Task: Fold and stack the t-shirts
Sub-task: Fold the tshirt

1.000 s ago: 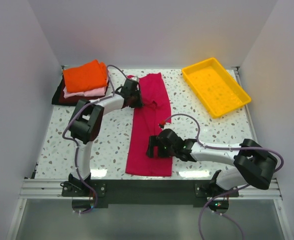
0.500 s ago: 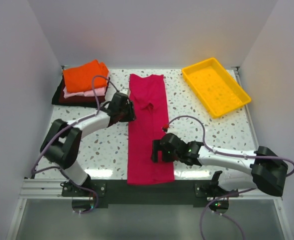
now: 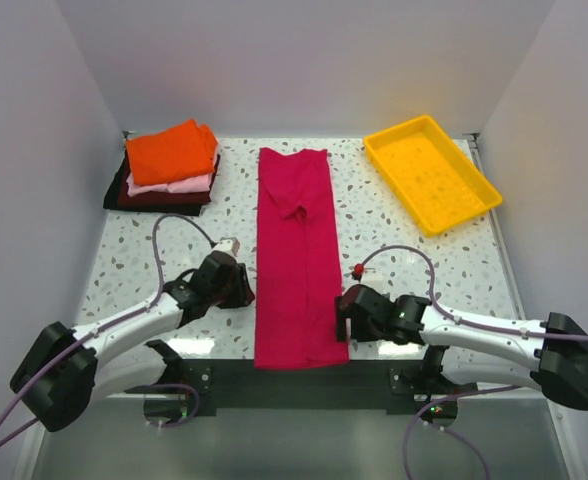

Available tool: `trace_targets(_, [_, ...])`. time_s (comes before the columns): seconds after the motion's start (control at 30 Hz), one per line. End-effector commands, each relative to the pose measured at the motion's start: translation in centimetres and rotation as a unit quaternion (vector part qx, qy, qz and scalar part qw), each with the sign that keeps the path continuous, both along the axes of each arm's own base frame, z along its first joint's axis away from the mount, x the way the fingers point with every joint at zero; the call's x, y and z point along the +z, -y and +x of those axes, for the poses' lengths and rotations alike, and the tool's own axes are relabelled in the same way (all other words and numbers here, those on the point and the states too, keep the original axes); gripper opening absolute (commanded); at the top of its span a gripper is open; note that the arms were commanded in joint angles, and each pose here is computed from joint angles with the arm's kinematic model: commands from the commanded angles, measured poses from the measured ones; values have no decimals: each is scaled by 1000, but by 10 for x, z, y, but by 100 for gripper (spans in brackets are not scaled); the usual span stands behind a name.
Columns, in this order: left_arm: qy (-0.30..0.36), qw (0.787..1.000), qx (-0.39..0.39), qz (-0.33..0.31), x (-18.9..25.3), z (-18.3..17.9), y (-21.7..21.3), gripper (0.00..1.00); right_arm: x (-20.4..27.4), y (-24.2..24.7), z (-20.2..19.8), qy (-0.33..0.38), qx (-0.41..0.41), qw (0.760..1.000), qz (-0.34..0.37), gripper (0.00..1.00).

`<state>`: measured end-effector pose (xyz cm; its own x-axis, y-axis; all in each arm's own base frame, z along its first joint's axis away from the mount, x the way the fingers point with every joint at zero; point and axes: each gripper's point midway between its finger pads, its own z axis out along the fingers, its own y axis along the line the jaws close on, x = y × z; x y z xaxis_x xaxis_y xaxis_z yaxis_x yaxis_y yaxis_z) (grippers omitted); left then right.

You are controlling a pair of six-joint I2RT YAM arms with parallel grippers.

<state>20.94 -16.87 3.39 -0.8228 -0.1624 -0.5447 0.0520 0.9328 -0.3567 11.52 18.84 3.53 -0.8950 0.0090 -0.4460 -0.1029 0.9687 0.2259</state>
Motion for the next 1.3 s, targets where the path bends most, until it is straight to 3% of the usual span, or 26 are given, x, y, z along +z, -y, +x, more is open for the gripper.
trace_targets(0.0, [-12,1000,21,-13,2,-19,0,44,-4,13,-11,-12,-25,1000,-10,82])
trace_targets(0.23, [-36,999,22,-27,0,-53,0,44,-12,4,-34,-33,-13,999,-1,59])
trace_targets(0.7, [-80,996,-8,-27,-11,-109,20,43,-17,-9,-55,-40,-1,999,8,47])
trace_targets(1.0, [-95,995,-8,-42,-8,-129,29,43,-23,-13,-60,-43,5,999,10,20])
trace_targets(1.27, [-115,992,-14,-52,-10,-145,34,43,-24,-15,-61,-41,9,999,13,3])
